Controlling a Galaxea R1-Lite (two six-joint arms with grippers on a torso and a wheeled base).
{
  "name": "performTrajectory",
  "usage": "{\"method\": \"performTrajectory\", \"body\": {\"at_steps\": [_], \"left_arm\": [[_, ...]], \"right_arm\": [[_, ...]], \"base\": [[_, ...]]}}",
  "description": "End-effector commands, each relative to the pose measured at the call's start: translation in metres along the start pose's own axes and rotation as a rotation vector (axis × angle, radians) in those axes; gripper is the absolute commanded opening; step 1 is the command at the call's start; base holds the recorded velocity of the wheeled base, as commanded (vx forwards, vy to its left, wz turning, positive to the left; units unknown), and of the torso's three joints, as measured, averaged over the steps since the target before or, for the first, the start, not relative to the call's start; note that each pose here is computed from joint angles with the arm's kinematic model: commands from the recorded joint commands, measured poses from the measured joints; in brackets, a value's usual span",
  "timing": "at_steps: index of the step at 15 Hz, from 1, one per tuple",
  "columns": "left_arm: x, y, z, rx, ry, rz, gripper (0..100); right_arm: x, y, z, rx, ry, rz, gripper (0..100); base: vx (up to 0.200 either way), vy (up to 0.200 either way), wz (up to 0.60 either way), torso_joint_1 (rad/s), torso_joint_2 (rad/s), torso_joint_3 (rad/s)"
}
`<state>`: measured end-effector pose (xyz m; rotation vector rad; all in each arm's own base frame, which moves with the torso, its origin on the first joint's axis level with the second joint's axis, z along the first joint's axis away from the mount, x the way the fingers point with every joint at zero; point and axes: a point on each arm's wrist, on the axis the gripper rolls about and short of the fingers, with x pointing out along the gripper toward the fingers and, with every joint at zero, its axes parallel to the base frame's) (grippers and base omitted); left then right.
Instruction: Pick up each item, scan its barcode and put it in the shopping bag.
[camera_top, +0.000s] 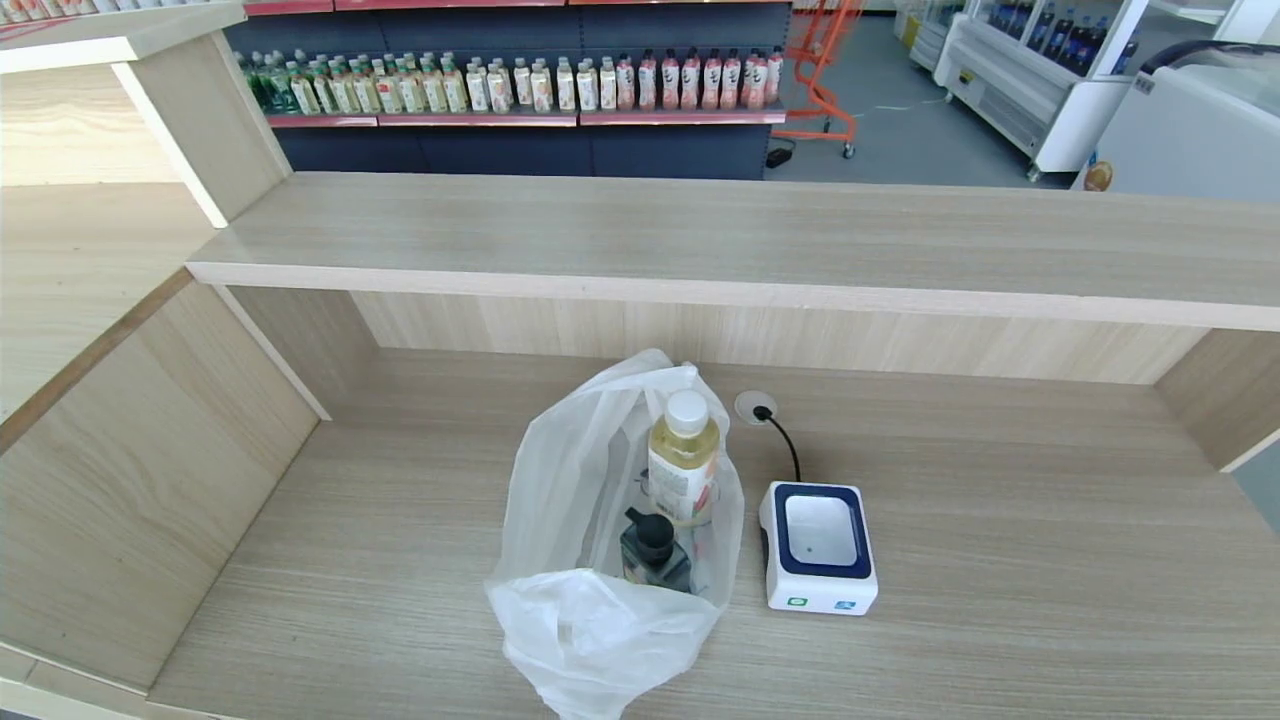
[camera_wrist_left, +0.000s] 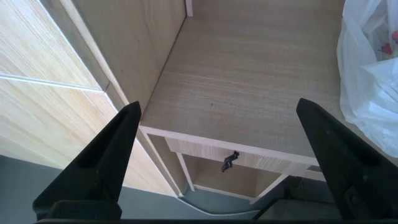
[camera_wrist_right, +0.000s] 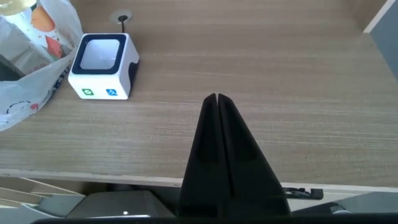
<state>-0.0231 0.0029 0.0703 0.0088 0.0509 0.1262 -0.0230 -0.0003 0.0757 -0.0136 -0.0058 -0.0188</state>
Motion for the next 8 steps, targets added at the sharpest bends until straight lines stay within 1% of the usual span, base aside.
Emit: {"method": "performTrajectory", "body": {"at_steps": [1,8], "left_arm": [[0.0001,0.0000,0.0000,0.001,0.002,0.001,100],[0.0000,0.0000,0.0000,0.001,0.000,0.001,100]], "right_arm": [[0.0002,0.0000,0.0001,0.000,0.003,0.000,0],[0.0002,0.0000,0.0001,0.000,0.003,0.000,0]], "base": [[0.000,0.000,0.00,0.000,0.00,0.000],[0.000,0.000,0.00,0.000,0.00,0.000]]}}
